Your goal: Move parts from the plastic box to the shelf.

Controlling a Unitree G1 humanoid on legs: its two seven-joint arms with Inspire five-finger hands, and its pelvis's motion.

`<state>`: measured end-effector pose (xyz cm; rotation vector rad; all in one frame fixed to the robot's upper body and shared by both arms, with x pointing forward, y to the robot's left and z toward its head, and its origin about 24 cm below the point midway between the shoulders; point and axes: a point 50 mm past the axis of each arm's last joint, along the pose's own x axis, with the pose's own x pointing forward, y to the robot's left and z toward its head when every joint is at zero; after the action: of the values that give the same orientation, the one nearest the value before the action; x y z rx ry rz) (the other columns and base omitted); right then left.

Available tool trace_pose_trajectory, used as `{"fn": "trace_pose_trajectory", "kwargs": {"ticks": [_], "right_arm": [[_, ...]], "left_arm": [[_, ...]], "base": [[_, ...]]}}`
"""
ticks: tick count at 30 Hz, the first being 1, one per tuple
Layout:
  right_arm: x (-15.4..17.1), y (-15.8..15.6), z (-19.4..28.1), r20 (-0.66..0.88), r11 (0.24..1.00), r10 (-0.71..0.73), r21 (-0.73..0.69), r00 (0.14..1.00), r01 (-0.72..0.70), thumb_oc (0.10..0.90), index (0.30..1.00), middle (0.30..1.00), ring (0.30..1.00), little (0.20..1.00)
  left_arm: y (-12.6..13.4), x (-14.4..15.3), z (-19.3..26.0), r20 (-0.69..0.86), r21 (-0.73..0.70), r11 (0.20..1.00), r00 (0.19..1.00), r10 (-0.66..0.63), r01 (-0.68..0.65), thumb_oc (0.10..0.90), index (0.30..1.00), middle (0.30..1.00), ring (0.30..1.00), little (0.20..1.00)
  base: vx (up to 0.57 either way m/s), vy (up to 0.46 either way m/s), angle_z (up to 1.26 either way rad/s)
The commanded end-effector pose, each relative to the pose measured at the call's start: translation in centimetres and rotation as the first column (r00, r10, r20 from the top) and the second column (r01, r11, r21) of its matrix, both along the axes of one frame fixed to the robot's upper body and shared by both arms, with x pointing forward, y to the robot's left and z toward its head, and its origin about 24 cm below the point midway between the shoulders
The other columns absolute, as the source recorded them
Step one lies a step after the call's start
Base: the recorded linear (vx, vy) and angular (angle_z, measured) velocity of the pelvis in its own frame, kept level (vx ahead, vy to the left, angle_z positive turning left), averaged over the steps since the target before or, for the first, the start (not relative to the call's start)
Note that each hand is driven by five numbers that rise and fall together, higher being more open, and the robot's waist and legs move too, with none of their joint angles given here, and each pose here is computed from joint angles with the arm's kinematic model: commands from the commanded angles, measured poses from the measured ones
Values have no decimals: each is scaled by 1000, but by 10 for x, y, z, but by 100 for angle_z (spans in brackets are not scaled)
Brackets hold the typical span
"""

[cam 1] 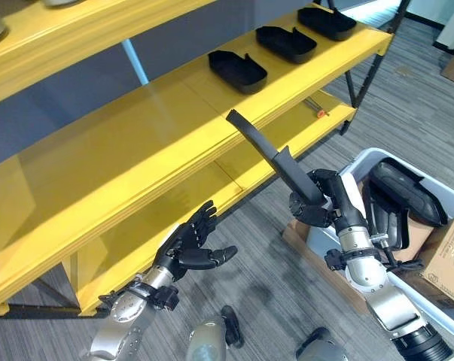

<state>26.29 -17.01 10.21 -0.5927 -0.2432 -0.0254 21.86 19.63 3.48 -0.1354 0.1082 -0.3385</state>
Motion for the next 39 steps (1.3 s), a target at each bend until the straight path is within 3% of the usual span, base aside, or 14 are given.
{"fn": "trace_pose_trajectory", "kwargs": {"ticks": [1,10,15,22,39], "right_arm": [[6,22,75,364,996,91,-11,927,-93,400,300,300,300,300],[6,12,60,336,999,34,14,941,-41,400,300,300,300,300],[6,2,55,293,997,80,-10,953,-80,400,300,300,300,300],[0,-11,46,272,997,38,54,962,-55,400,300,300,300,300],[0,-21,53,284,994,2,102,959,-32,400,300,300,300,300]], "left_arm": [[-13,7,54,300,-81,995,953,-30,56,900,1000,1000,1000,1000],[-18,11,50,265,-54,985,953,-145,165,900,1000,1000,1000,1000],[-12,8,46,233,-87,986,965,-120,144,900,1000,1000,1000,1000],[-6,-6,41,217,-98,983,968,-129,153,900,1000,1000,1000,1000],[-3,-5,50,234,-126,982,966,-111,143,900,1000,1000,1000,1000]], "base": [[5,143,17],[57,63,60],[192,-17,59],[269,-189,53],[123,-131,35]]}}
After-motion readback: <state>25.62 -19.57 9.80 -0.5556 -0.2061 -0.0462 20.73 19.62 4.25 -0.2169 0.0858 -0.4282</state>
